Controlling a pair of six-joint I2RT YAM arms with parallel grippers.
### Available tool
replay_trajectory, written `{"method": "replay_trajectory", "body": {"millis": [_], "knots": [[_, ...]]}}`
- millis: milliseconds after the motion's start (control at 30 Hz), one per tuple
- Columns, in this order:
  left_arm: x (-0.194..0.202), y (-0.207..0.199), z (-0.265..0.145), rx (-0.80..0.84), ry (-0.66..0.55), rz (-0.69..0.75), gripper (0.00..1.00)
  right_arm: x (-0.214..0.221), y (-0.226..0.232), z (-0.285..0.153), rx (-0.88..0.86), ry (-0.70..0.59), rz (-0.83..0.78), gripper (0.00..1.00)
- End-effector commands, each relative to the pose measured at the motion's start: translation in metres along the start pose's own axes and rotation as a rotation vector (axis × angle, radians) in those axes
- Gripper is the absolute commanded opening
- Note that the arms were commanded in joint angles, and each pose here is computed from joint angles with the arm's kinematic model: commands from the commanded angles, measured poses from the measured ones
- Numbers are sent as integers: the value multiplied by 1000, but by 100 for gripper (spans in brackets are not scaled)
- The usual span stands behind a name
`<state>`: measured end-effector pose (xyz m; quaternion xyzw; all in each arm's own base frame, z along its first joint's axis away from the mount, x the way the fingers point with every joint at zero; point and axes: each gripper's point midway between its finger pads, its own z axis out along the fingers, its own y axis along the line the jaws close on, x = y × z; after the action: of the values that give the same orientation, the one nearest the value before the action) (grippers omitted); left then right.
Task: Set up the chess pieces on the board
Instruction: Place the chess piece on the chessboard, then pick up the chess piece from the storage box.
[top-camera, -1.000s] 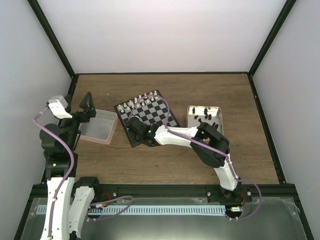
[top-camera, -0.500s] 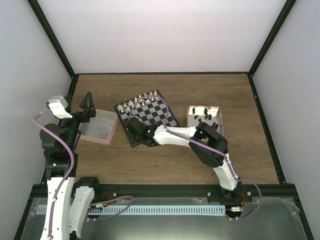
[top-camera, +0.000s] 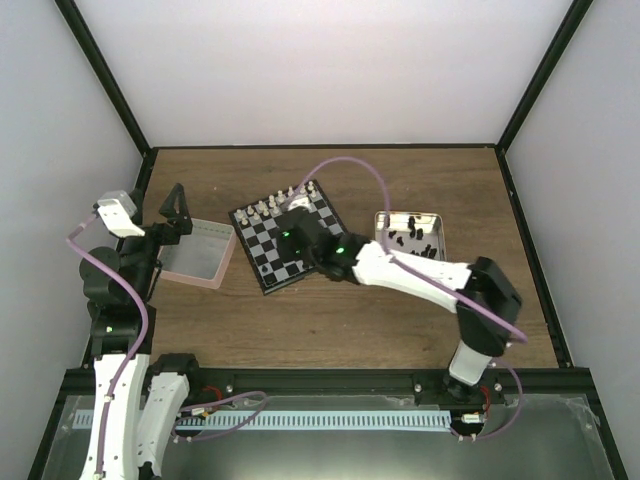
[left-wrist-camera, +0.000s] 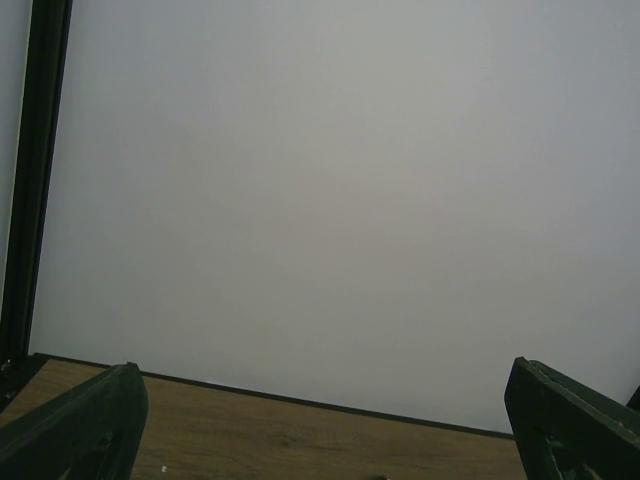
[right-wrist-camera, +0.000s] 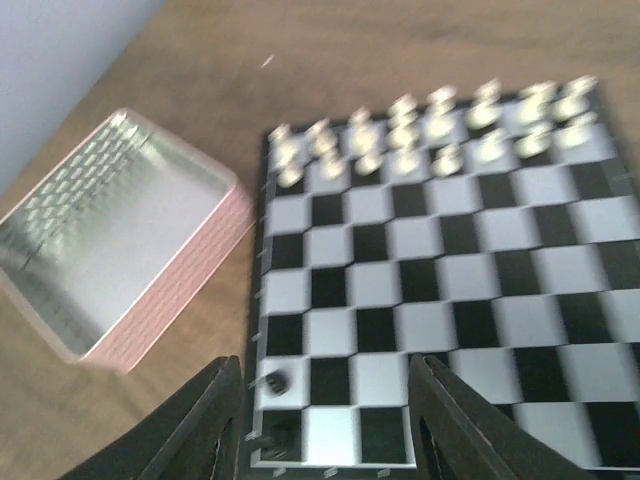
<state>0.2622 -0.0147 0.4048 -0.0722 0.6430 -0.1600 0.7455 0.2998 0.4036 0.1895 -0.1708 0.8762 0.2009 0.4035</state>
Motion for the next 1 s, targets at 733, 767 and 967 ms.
{"method": "replay_trajectory", "body": {"millis": [733, 767, 967], "knots": [[18, -5, 14, 46, 58, -17, 100, 86, -352, -57, 607, 134, 501, 30], [19, -4, 15, 44, 62, -18, 100, 89, -351, -54, 601, 145, 501, 29], [24, -4, 18, 43, 77, -24, 100, 110, -356, -46, 617, 192, 507, 26]]}}
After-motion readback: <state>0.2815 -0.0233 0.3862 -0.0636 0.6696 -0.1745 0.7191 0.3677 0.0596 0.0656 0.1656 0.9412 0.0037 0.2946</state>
